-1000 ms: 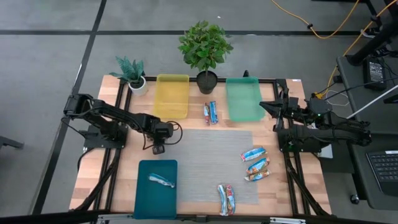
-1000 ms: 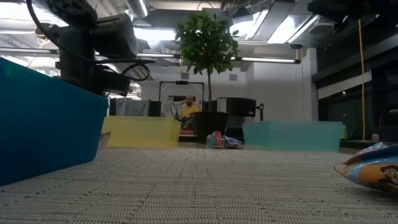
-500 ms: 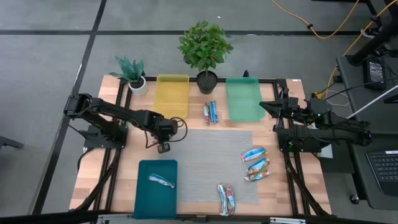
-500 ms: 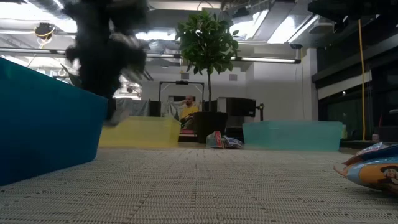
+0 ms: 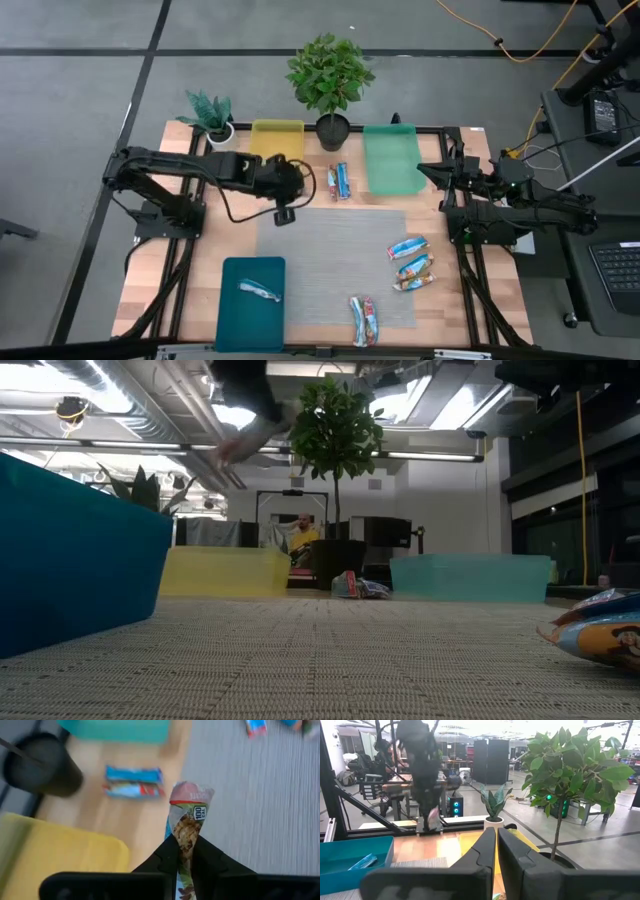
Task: Pick and place Granola Bars by type
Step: Put the red granola bar into the yellow transparent bin
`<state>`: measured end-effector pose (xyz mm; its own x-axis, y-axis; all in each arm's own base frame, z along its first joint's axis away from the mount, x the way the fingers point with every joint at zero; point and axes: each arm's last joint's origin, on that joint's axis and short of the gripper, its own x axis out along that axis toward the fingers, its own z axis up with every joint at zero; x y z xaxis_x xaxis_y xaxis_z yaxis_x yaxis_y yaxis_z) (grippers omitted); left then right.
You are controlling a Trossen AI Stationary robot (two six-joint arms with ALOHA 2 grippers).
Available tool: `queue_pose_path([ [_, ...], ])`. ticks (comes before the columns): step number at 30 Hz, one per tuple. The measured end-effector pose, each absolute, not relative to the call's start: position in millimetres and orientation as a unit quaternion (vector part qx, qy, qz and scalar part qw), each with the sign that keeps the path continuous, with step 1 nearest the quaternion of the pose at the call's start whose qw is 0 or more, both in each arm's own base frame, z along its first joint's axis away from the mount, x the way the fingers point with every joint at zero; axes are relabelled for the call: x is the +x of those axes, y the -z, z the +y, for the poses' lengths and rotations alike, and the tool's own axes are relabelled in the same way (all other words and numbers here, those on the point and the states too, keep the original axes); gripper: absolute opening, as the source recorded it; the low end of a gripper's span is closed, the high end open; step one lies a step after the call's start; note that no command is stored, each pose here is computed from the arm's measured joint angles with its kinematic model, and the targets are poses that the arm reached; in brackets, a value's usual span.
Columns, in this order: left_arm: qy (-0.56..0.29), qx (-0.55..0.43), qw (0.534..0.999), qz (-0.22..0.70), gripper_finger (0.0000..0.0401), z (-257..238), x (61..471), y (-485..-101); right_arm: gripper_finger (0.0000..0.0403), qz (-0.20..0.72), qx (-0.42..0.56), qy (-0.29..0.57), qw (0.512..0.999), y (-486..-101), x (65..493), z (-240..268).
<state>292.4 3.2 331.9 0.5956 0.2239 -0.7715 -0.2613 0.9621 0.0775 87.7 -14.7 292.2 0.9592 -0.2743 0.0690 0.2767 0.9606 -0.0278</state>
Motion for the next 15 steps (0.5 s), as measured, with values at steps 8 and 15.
queue_pose_path([
  [8, -0.151, -0.014, 0.901, 0.407, 0.0023, 4.7, 291.4, -345.4, 0.0023, -0.032, -0.019, 0.139, 0.99, -292.1, 87.7, -14.7],
  [15, -0.22, -0.041, 0.889, 0.399, 0.0023, 19.4, 289.2, -345.1, 0.0023, -0.029, -0.019, 0.139, 0.99, -291.5, 87.7, -14.7],
])
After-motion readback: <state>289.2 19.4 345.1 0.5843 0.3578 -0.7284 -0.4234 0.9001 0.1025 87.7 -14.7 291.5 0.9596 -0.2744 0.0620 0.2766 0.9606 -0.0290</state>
